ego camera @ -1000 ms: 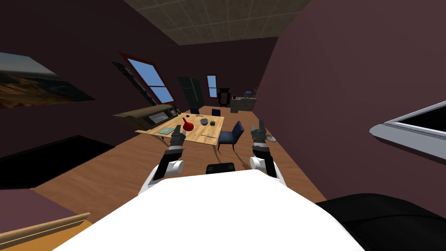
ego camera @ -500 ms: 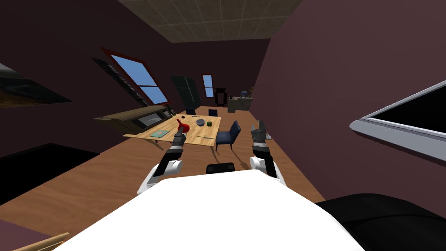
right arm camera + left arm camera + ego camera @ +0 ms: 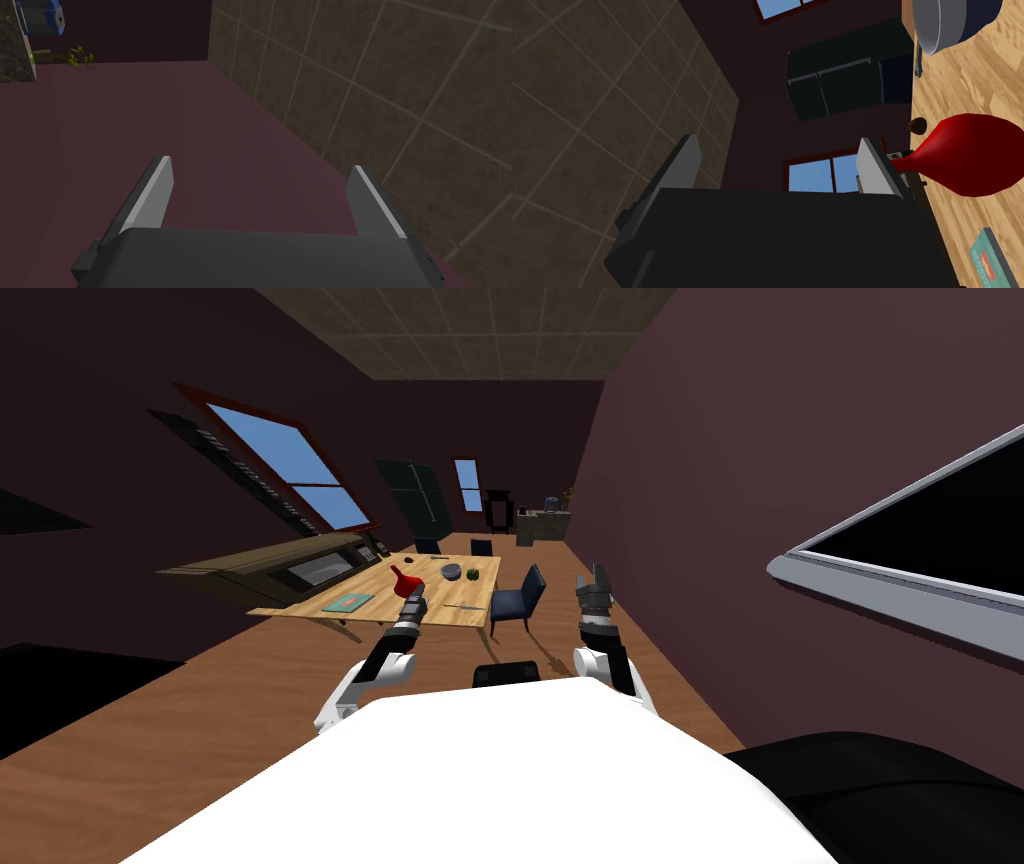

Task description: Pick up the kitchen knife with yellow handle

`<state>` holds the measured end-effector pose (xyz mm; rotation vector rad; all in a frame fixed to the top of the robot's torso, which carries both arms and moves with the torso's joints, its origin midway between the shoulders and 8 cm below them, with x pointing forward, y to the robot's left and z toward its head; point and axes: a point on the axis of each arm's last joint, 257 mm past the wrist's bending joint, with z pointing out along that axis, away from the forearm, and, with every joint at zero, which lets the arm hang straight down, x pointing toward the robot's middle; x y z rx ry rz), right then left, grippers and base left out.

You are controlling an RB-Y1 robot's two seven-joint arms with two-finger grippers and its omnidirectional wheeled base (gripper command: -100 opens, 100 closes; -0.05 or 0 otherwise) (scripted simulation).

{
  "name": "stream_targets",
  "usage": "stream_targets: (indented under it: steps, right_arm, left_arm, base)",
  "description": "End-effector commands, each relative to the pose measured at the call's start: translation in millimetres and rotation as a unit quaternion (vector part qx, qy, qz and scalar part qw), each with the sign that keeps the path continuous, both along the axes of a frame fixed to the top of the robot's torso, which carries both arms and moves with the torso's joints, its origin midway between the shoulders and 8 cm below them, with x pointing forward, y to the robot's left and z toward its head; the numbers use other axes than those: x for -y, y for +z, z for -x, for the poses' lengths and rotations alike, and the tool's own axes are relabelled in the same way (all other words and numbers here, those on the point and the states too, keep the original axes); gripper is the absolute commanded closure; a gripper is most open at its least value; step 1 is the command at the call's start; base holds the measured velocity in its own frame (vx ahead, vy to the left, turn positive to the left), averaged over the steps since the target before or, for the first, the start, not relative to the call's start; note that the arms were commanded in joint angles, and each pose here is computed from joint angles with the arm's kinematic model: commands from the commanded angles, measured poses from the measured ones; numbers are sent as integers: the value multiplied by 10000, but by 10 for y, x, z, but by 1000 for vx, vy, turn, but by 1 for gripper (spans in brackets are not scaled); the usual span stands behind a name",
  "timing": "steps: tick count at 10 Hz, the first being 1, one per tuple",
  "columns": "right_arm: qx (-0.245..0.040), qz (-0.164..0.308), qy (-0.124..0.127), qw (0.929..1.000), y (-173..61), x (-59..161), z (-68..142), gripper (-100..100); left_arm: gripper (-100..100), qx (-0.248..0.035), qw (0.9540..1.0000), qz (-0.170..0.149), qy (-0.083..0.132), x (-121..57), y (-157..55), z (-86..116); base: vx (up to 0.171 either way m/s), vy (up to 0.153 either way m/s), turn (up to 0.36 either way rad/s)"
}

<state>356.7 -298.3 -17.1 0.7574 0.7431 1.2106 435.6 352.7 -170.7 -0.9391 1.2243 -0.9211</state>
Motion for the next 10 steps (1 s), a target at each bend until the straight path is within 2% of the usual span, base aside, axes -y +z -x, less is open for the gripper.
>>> stream_targets:
  steps: [1,2,3,4,5,7,8,10]
  right_arm:
    - [0,0,0,10000,0,0,0,0]
    - [0,0,1,10000,0,0,0,0]
    - [0,0,0,10000,0,0,0,0]
    - [0,0,0,10000,0,0,0,0]
    - [0,0,0,10000,0,0,0,0]
    - [0,0,0,10000,0,0,0,0]
    - [0,0,0,10000,0,0,0,0]
    - [0,0,0,10000,0,0,0,0]
  left_arm:
    - [-100,-354,9993,-53,97,-151,-216,-35]
    - [-100,-510,9986,-36,132,-170,-296,-34]
    - [-100,-756,9969,-74,213,-302,-447,-46]
    - [-100,-886,9958,-60,242,-318,-515,-39]
    - [-100,-1118,9932,-86,328,-458,-657,-39]
    - [-100,-1331,9904,-61,375,-482,-767,-19]
    - [-100,-1594,9860,-66,477,-632,-923,1]
    - [-100,-1749,9832,-47,511,-648,-1001,23]
  base:
    - [32,-49,-162]
    - [28,-42,-69]
    - [30,-60,-122]
    - [32,-47,-105]
    - [45,-54,-196]
    - [31,-30,-21]
    - [34,-32,-150]
    - [24,-28,-52]
